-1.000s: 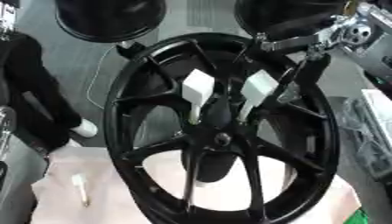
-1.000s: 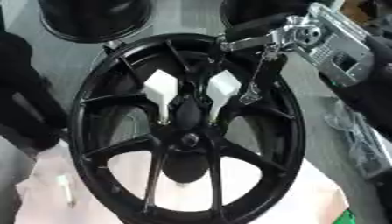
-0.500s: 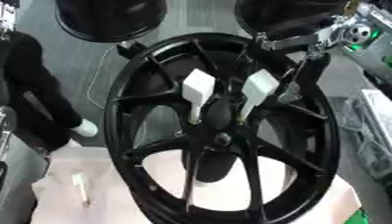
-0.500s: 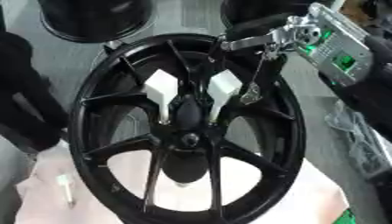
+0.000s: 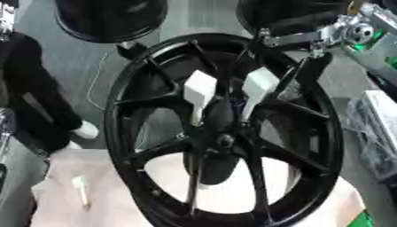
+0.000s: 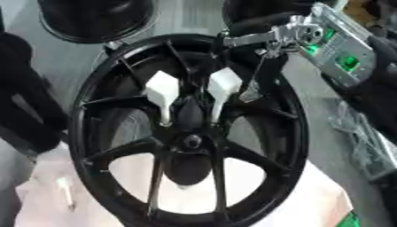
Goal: Pull the pin out of the wheel hub.
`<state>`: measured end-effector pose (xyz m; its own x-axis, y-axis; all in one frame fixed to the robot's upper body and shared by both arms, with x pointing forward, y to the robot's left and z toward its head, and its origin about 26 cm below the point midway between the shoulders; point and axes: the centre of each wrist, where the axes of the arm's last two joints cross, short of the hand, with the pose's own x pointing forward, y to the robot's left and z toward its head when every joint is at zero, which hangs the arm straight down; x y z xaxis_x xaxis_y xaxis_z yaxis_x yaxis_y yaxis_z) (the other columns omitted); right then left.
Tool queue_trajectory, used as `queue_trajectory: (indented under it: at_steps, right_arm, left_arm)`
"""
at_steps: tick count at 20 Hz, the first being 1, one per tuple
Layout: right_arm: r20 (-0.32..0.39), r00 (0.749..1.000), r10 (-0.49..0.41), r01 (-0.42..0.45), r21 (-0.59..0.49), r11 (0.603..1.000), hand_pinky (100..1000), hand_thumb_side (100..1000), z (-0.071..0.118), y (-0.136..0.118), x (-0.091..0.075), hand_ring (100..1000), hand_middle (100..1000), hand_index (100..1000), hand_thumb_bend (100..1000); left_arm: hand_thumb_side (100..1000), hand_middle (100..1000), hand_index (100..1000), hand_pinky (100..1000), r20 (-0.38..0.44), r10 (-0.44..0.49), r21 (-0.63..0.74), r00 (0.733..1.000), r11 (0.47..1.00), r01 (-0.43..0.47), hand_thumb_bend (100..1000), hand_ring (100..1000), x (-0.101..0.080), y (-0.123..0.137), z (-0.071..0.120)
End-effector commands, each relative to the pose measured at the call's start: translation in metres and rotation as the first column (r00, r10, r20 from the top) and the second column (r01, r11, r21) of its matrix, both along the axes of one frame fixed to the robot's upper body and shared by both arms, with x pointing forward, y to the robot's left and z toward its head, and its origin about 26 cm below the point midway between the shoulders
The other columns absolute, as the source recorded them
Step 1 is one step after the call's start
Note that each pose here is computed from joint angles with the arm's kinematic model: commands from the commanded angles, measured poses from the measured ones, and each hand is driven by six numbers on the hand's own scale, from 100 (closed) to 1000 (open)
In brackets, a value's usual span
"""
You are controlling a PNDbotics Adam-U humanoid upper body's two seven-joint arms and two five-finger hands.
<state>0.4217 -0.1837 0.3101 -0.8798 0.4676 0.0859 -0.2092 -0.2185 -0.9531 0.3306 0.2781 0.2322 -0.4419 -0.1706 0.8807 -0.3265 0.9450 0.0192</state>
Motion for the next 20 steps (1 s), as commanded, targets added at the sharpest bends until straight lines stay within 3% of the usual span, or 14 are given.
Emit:
queue_trajectory:
  at_steps: [1,5,8,11,14,16,17,20]
  right_arm:
    - [0.076,0.997,-0.010,0.006,0.050,0.999,791,100,0.035,-0.008,-0.015,590,322,473,347]
    - [0.158,0.985,-0.063,0.035,0.173,0.984,798,100,0.064,-0.029,-0.037,579,312,466,329]
    - [0.194,0.971,-0.143,0.079,0.306,0.949,800,100,0.080,-0.055,-0.053,573,305,462,322]
    - [0.214,0.946,-0.242,0.130,0.432,0.892,802,100,0.090,-0.084,-0.067,565,297,457,312]
    - [0.210,0.911,-0.356,0.183,0.567,0.803,799,100,0.095,-0.123,-0.085,561,298,458,294]
    - [0.206,0.854,-0.477,0.237,0.662,0.711,794,100,0.096,-0.157,-0.095,562,307,465,276]
    - [0.203,0.807,-0.555,0.270,0.708,0.652,792,100,0.095,-0.177,-0.100,563,314,470,270]
    - [0.166,0.608,-0.777,0.346,0.825,0.447,781,100,0.083,-0.232,-0.108,574,368,514,260]
  left_arm:
    - [492,669,667,749,0.029,-0.001,0.019,1.000,1.000,0.000,444,837,-0.002,0.001,0.009]
    - [492,670,667,749,0.029,0.002,0.019,1.000,1.000,-0.003,444,838,-0.003,0.001,0.009]
    - [492,670,667,749,0.030,0.005,0.019,1.000,1.000,-0.005,444,838,-0.003,0.002,0.009]
    - [493,670,667,749,0.028,0.007,0.021,1.000,1.000,-0.007,444,838,-0.003,0.003,0.009]
    - [493,670,667,749,0.034,0.010,0.020,0.999,1.000,-0.011,445,838,-0.003,0.003,0.010]
    - [493,670,667,749,0.036,0.017,0.018,0.999,1.000,-0.018,445,838,-0.003,0.004,0.010]
    - [493,670,667,749,0.038,0.021,0.017,0.999,1.000,-0.021,445,838,-0.004,0.005,0.010]
    - [493,670,667,749,0.040,0.032,0.017,0.999,0.999,-0.032,445,839,-0.004,0.007,0.011]
